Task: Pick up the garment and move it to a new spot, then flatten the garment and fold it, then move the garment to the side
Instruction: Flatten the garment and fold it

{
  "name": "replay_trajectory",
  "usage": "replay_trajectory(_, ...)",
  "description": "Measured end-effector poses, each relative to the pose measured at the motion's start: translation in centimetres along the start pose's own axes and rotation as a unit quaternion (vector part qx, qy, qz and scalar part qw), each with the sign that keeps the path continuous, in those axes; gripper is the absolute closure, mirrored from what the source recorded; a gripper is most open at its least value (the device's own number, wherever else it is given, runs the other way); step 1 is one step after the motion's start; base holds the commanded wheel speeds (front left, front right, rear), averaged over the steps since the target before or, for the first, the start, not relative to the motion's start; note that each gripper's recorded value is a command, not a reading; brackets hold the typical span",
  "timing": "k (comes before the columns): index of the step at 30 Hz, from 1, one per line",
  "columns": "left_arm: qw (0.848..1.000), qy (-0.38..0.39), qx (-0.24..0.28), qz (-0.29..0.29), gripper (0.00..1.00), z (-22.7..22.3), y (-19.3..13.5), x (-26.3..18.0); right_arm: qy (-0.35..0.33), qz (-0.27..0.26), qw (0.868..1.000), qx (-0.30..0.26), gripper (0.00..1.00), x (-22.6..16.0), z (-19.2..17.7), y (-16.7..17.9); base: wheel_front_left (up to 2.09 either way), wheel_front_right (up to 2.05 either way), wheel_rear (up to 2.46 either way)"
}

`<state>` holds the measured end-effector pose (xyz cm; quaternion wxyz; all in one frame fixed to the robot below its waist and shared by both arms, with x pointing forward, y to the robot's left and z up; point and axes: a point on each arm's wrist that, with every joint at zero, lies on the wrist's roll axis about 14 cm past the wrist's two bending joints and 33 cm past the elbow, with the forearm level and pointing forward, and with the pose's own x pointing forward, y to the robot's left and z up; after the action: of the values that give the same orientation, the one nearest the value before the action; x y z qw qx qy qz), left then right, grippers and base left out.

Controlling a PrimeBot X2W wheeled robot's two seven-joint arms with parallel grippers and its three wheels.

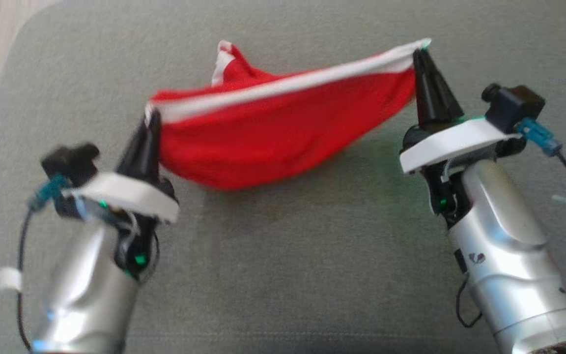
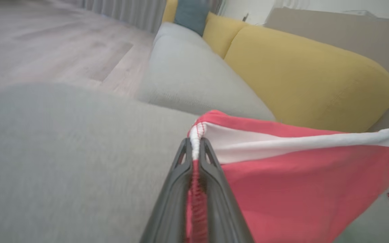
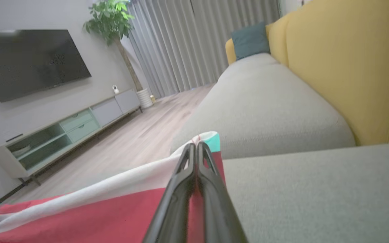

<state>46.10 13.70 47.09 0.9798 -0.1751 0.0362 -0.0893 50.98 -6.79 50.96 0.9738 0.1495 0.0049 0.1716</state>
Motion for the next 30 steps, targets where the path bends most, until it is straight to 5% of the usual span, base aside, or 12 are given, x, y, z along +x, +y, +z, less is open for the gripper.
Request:
replay_trajectory(6, 0.993, -0.058, 0.069, -0.075, 1.00, 6.8, -3.6, 2.8, -0.092, 0.002, 0.995, -0.026, 1.00, -0.7, 7.3, 0.3, 0.00, 0.00, 0.00)
replay_trajectory(13, 0.982, -0.097, 0.085, -0.138, 1.00, 12.7, -8.1, 4.2, -0.181, 0.015, 0.982, -0.061, 1.00, -1.8, 15.1, 1.4, 0.00, 0.00, 0.00)
replay_trajectory(20, 0.975, -0.110, 0.103, -0.160, 1.00, 15.4, -9.7, 7.5, -0.182, 0.006, 0.979, -0.097, 1.00, 0.2, 16.5, 0.0, 0.00, 0.00, 0.00)
replay_trajectory(30, 0.979, -0.102, 0.118, -0.132, 1.00, 13.2, -7.6, 14.6, -0.146, -0.006, 0.978, -0.152, 1.00, 7.4, 15.1, -3.0, 0.00, 0.00, 0.00)
